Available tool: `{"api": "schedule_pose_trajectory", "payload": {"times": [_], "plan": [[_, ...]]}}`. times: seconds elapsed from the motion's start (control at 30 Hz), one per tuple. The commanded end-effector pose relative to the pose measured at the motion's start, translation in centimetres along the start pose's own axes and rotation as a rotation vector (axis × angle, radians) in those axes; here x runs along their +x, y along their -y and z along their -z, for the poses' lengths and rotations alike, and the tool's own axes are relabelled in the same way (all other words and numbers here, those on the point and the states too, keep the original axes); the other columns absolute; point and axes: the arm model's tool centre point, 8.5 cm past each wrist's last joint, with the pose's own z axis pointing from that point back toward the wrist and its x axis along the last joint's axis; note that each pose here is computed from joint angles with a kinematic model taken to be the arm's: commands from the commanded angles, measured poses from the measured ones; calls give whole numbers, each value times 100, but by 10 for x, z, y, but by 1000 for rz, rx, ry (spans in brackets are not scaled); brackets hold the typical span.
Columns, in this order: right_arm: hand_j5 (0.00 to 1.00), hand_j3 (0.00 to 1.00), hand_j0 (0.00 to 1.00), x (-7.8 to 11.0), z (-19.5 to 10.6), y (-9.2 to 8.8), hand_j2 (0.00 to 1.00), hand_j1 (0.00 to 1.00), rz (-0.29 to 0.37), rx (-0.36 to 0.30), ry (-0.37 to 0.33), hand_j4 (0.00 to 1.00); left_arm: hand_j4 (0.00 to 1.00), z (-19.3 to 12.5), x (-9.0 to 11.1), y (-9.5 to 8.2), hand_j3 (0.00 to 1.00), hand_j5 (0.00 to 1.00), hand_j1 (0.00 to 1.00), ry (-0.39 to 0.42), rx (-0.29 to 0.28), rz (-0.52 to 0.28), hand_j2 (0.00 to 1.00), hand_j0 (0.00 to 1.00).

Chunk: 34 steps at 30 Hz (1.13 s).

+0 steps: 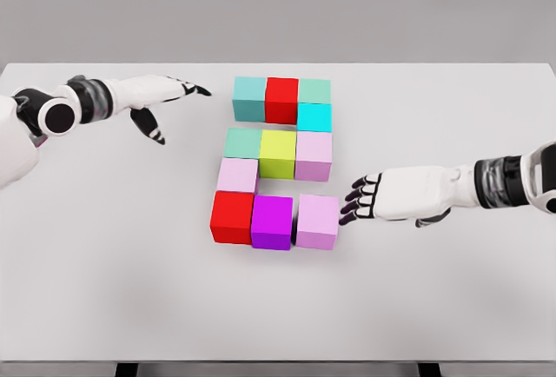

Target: Assemble the squares on the desktop into the number 2

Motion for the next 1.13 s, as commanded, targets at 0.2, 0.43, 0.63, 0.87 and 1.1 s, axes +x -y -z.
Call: {"api": "schedule_pose_trajectory", "payload": {"times": [0.2, 0.43, 0.63, 0.87, 1.1], "plan": [[100, 100, 100, 4, 8, 4, 100, 100, -8, -11, 18, 100, 100, -32, -33, 0, 100, 100, 100, 9, 42, -112, 100, 100], [100, 100, 100, 4, 7, 4, 100, 100, -7, -12, 17, 100, 100, -30, -20, 13, 100, 100, 100, 143, 21, -54, 100, 100], [100, 100, 100, -16, -4, -3, 100, 100, 25, 4, -44, 100, 100, -27, -16, 14, 100, 100, 100, 153, 18, -51, 100, 100], [100, 100, 100, -91, -72, 0, 100, 100, 236, -176, -260, 100, 100, -28, -15, 14, 100, 100, 100, 171, 19, -42, 100, 100], [100, 100, 100, -91, -71, 0, 100, 100, 234, -174, -257, 100, 100, -31, -20, 16, 100, 100, 100, 173, 19, -36, 100, 100]]}}
